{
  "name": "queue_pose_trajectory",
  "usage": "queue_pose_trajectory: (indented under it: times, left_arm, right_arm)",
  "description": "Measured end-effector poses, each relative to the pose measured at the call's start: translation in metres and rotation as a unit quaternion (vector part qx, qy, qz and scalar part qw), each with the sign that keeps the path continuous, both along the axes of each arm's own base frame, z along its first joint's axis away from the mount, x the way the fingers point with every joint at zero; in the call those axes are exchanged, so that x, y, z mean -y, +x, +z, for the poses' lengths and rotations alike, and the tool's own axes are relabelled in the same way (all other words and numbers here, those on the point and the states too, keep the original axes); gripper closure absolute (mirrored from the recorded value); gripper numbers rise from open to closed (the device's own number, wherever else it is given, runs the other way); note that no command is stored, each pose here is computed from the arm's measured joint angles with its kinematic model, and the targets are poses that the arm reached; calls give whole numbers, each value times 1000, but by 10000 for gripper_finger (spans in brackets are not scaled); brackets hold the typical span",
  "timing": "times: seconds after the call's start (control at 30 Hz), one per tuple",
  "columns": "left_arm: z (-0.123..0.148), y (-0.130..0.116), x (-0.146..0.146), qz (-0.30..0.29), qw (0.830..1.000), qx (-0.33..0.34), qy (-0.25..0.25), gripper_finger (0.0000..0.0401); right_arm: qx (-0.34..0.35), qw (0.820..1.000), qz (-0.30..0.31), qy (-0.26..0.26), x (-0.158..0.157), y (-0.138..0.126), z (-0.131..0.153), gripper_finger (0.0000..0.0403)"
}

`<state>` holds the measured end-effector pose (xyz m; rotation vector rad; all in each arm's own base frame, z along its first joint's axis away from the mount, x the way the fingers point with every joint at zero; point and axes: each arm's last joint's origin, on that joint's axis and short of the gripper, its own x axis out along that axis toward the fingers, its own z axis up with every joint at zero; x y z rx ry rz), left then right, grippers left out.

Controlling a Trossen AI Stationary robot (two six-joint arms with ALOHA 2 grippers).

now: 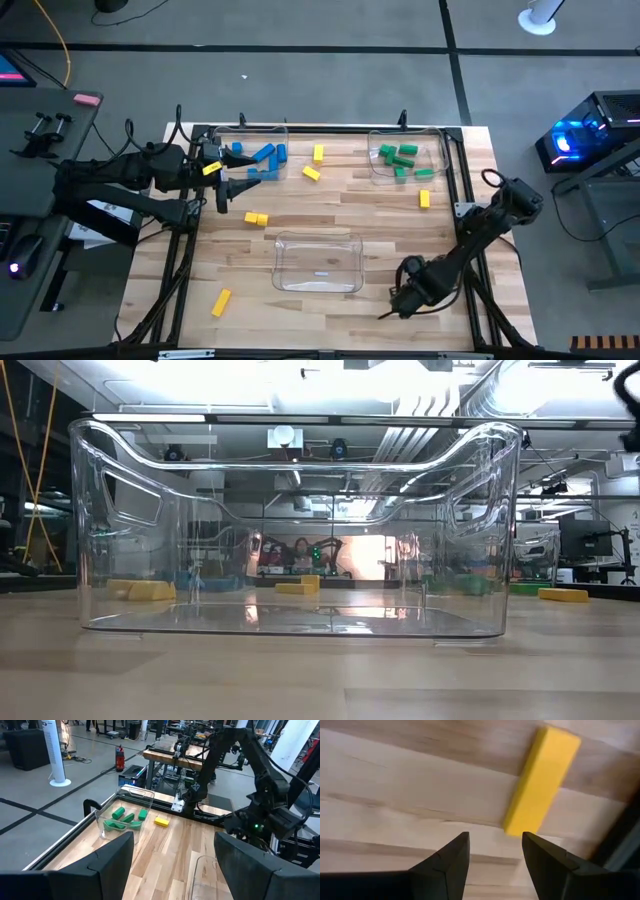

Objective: Sort blocks
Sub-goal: Put the yellow block into the center transparent bin

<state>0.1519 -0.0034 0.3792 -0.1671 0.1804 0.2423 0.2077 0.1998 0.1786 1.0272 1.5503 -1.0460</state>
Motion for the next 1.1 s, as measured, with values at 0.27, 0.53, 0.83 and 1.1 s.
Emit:
queue_pose_trajectory:
  times: [0.27, 0.53, 0.83, 1.1]
  left_arm:
    - [0, 0, 0, 0, 1000, 0, 0, 139]
    - [0, 0, 0, -1, 1000, 3, -13, 139]
    - [0, 0, 0, 1, 999, 10, -35, 139]
    - [1, 0, 0, 2, 999, 11, -39, 139]
  right_arm:
    - [-42, 997, -46, -46, 3, -15, -7, 224]
    - [-22, 996, -75, -46, 7, -19, -27, 224]
    - [-19, 996, -73, -53, 11, -24, -17, 224]
    - [-6, 996, -66, -60, 19, -41, -11, 224]
